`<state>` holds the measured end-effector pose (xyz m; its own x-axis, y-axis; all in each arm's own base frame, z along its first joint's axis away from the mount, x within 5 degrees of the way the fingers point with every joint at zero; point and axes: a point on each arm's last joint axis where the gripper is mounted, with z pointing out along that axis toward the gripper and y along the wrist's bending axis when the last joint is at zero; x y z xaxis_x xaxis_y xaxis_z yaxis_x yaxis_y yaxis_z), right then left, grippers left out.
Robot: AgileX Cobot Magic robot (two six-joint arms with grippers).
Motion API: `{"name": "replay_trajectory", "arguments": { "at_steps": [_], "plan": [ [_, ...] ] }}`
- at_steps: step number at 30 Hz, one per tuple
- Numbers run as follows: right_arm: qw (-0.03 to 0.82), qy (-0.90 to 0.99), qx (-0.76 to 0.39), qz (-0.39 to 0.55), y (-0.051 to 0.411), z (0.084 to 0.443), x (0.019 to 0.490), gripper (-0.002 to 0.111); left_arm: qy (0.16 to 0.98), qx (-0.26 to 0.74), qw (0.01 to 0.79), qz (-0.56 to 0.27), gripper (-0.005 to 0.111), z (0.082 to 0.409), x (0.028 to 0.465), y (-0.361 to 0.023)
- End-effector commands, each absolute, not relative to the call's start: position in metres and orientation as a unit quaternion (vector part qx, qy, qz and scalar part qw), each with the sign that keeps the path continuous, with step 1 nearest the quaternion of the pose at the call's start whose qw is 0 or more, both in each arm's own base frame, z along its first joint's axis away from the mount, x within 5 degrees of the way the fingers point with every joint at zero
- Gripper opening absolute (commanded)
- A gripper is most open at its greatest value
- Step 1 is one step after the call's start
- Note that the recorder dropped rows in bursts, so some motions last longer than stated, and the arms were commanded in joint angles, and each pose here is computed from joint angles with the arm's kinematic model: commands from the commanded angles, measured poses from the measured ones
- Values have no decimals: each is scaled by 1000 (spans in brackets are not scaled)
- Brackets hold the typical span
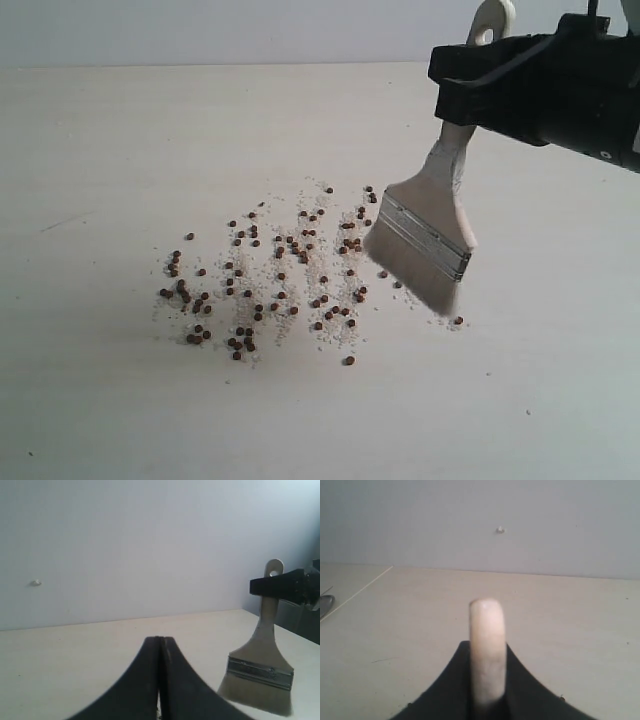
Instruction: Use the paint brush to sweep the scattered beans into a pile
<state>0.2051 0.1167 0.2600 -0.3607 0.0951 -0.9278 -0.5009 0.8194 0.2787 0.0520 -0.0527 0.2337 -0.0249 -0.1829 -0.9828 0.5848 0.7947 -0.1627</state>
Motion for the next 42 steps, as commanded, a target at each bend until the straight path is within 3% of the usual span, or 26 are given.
{"name": "replay_trajectory", "arguments": {
  "at_steps": [1, 22, 29, 35, 42],
  "plan": [
    [557, 771, -121, 284, 116, 258, 202, 0, 656, 144, 684, -284, 0, 232, 51, -52],
    [537, 798, -104, 253, 106, 233, 194, 0, 656, 144, 684, -284, 0, 232, 51, -52],
    [551, 782, -73, 283, 106, 238, 195, 0, 656, 144, 684, -284, 0, 232, 51, -52],
    [601, 690, -37, 401, 107, 243, 180, 0, 656, 144, 684, -284, 0, 232, 51, -52],
    [609, 670, -68, 420, 121, 246, 171, 0, 656, 144, 684, -284, 0, 232, 51, -52]
  ]
}}
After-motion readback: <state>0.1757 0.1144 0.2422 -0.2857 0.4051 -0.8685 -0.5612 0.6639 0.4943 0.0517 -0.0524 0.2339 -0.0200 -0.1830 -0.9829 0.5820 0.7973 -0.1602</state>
